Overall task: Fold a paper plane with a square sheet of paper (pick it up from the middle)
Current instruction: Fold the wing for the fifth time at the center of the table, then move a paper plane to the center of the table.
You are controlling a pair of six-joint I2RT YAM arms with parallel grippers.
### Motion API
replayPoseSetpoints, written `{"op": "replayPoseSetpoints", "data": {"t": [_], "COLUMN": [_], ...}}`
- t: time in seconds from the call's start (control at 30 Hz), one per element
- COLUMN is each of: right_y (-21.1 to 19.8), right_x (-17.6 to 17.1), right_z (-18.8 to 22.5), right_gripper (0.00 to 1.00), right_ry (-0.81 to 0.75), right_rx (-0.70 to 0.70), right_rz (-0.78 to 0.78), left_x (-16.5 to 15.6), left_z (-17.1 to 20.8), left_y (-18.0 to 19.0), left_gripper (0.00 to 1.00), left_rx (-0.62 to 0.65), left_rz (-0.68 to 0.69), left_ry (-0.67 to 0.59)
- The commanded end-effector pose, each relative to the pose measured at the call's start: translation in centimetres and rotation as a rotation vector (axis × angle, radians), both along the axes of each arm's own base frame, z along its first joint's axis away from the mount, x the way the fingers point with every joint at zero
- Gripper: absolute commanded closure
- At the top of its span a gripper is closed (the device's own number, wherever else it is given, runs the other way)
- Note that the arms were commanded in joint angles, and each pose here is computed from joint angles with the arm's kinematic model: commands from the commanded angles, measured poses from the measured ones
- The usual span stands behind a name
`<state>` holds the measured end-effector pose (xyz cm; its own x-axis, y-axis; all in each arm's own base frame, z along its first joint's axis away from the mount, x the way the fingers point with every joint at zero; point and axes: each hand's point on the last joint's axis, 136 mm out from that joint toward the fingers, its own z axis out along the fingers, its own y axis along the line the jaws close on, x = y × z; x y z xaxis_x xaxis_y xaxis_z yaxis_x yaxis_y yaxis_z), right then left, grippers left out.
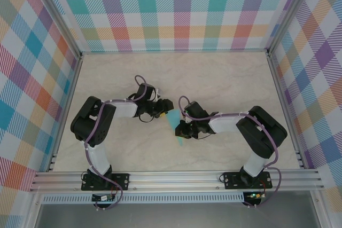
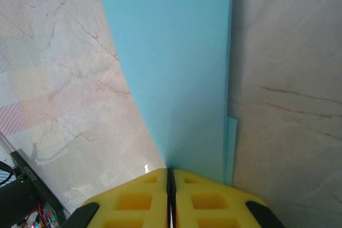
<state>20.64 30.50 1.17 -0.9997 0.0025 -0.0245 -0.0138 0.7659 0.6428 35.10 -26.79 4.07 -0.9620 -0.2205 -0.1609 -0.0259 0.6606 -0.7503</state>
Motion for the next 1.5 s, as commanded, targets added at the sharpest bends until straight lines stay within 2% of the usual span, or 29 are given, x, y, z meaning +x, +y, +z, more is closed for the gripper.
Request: {"op": "replayPoseSetpoints", "data": {"t": [0.0,0.17,0.3,0.37,0.5,0.6,0.7,0.83,1.0,1.1,1.33,1.47], "right_y": [-3.5,-2.8,-2.2,-1.4,0.4,0.3,-2.0,-7.1,-10.5,-10.3,-8.8,-7.5], "right_x": [-4.6,-4.1,-3.5,-3.0,-1.5,-0.1,1.0,1.2,0.6,0.2,0.1,0.3], "right_z": [-4.1,-3.7,-3.2,-2.5,0.3,3.4,5.5,5.4,4.9,5.0,4.9,4.8], "right_gripper": [0.89,0.89,0.87,0.86,0.83,0.78,0.73,0.64,0.54,0.50,0.46,0.44], "right_ry": [0.188,0.183,0.171,0.156,0.088,-0.018,-0.125,-0.157,-0.157,-0.163,-0.144,-0.123], "right_rx": [-0.164,-0.131,-0.115,-0.080,0.025,0.045,-0.019,-0.137,-0.115,-0.079,-0.035,0.000], "right_rz": [0.029,0.023,0.012,0.008,0.000,-0.029,-0.097,-0.238,-0.342,-0.322,-0.263,-0.219], "left_x": [1.7,3.1,3.0,2.3,-0.6,-3.4,-5.4,-6.9,-7.7,-7.5,-6.7,-6.8], "left_z": [-0.9,1.2,4.4,6.0,7.7,7.1,6.7,6.4,4.9,3.9,3.4,2.6], "left_y": [2.7,3.1,3.1,3.3,4.2,5.4,5.1,3.6,0.9,0.4,-0.9,-0.9], "left_gripper": [0.45,0.44,0.44,0.44,0.44,0.43,0.40,0.36,0.33,0.32,0.27,0.30], "left_rx": [0.072,0.073,0.048,0.048,0.125,0.246,0.298,0.356,0.471,0.545,0.536,0.563], "left_rz": [0.035,0.023,0.027,0.041,0.090,0.141,0.155,0.157,0.097,0.088,0.085,0.069], "left_ry": [0.002,-0.018,-0.060,-0.069,-0.074,-0.007,0.023,0.021,0.050,0.072,0.085,0.106]}}
